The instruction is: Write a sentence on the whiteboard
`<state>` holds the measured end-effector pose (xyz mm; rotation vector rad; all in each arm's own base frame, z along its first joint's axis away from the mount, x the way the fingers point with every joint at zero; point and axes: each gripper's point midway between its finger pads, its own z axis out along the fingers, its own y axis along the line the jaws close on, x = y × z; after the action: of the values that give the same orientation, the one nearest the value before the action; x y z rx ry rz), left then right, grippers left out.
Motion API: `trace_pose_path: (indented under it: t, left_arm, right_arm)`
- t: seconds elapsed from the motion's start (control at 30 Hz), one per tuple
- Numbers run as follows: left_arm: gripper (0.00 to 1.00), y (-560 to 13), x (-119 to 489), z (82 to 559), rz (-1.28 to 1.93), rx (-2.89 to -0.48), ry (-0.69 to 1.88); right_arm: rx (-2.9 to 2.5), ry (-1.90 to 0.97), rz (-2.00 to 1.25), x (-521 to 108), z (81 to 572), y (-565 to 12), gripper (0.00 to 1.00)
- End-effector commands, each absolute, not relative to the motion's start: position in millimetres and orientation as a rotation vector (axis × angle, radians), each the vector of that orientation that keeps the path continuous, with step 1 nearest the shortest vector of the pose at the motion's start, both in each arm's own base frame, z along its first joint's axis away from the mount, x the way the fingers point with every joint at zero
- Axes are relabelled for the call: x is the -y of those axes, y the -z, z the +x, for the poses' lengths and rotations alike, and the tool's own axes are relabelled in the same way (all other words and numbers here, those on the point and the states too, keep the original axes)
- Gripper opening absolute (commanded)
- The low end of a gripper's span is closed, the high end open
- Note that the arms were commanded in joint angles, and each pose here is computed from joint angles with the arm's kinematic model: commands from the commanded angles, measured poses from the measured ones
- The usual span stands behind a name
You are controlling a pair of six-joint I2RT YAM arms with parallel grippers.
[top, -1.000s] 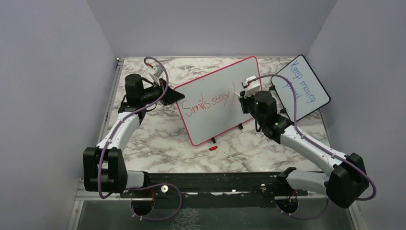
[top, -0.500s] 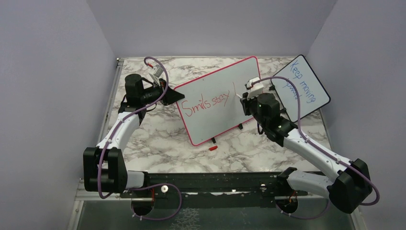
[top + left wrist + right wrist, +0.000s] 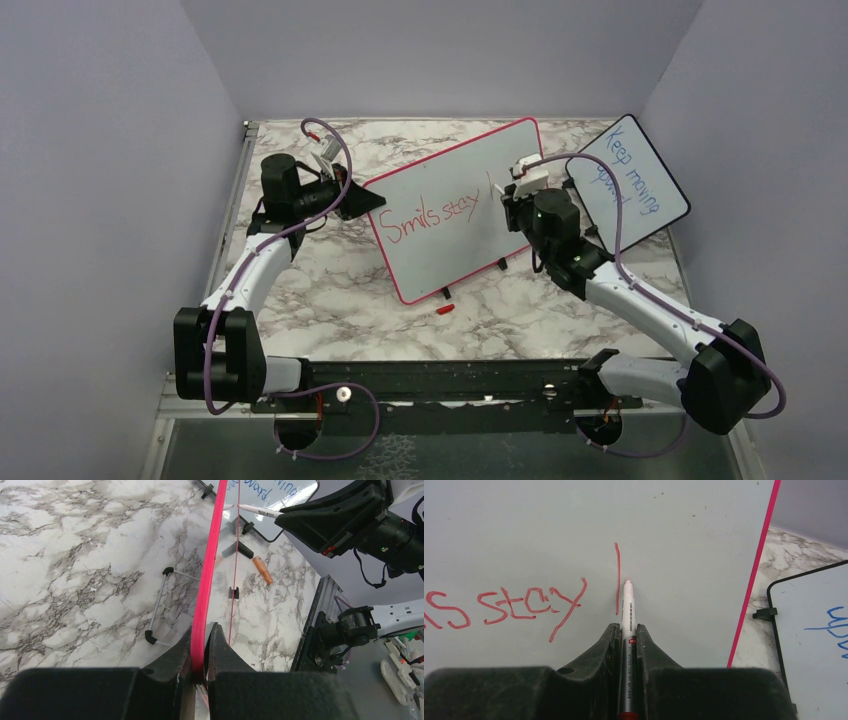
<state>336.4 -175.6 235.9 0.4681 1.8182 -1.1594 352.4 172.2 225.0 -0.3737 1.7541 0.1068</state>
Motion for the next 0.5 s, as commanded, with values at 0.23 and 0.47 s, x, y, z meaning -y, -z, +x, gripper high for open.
trace_pose_path:
  t: [0.23, 0.47]
  left_arm:
    - [0.00, -196.2, 164.3, 350.7, 0.456, -1.916, 0.984]
    - [0.00, -196.4, 164.3, 350.5, 0.456, -1.917, 0.985]
  right_arm:
    - [-1.685, -0.078, -0.322, -171.3, 370.1, -247.1, 0.01]
    - [-1.748, -0.148, -0.380, -182.4, 361.0, -229.4, 0.01]
